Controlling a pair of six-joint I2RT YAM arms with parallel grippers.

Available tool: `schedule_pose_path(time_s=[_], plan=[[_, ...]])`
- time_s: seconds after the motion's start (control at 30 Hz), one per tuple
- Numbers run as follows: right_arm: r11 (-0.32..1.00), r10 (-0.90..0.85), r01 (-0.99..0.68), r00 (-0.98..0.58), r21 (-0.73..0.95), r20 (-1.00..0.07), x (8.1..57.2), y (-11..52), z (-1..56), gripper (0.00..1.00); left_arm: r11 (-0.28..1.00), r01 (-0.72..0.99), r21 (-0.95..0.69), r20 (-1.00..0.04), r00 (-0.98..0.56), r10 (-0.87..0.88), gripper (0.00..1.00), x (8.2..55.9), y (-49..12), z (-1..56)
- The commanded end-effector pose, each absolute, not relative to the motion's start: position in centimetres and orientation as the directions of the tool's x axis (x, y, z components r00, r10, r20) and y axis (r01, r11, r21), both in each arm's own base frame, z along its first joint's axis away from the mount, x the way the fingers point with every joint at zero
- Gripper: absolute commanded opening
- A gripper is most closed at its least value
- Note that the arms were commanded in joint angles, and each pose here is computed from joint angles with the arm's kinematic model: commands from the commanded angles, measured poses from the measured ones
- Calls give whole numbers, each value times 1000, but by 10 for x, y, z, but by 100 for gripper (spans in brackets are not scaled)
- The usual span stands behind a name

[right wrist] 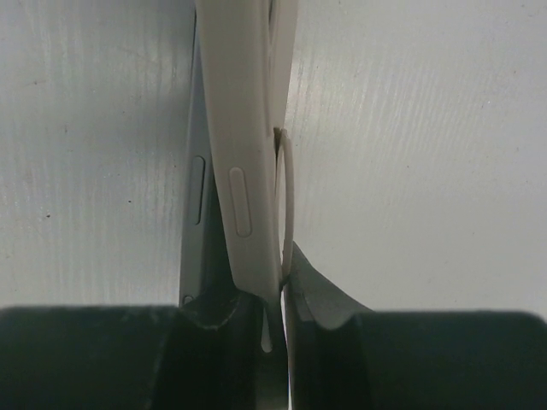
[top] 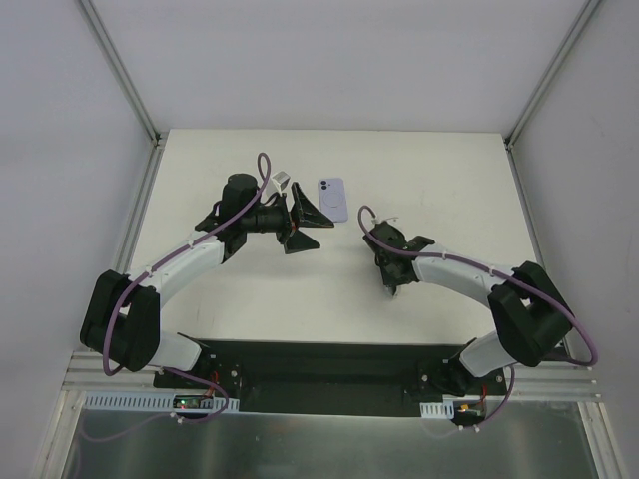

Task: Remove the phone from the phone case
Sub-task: Remove the phone case from the phone.

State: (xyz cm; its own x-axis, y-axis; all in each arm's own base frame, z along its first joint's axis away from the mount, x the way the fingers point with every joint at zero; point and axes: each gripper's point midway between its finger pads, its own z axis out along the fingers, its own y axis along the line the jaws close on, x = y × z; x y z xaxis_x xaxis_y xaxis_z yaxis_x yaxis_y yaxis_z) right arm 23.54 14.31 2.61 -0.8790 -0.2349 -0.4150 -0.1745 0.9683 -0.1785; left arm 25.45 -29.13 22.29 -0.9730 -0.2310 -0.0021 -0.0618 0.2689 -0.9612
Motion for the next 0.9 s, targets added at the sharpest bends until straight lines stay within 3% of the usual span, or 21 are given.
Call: schedule_pose_path(time_s=[0.0, 0.3, 0.5, 0.63, 0.87], plan=[[990, -142, -125, -923, -73, -356, 226, 160, -31, 18, 252, 2, -968, -58, -975, -217, 92, 255, -293, 236], [972, -155, -208, -916, 108, -369, 227, 203, -18, 1, 294, 3, -956, -40, -992, -122, 92, 252, -322, 208], [924, -198, -294, -914, 243, -353, 215, 247, -14, 1, 304, -19, -952, -5, -997, -80, 89, 269, -342, 182], [885, -200, -317, -920, 341, -336, 201, 267, -17, 2, 218, -73, -973, 53, -994, -99, 87, 275, -341, 177], [838, -201, -324, -932, 440, -302, 185, 284, -23, 1, 256, -170, -952, 137, -980, -142, 84, 267, -332, 138]])
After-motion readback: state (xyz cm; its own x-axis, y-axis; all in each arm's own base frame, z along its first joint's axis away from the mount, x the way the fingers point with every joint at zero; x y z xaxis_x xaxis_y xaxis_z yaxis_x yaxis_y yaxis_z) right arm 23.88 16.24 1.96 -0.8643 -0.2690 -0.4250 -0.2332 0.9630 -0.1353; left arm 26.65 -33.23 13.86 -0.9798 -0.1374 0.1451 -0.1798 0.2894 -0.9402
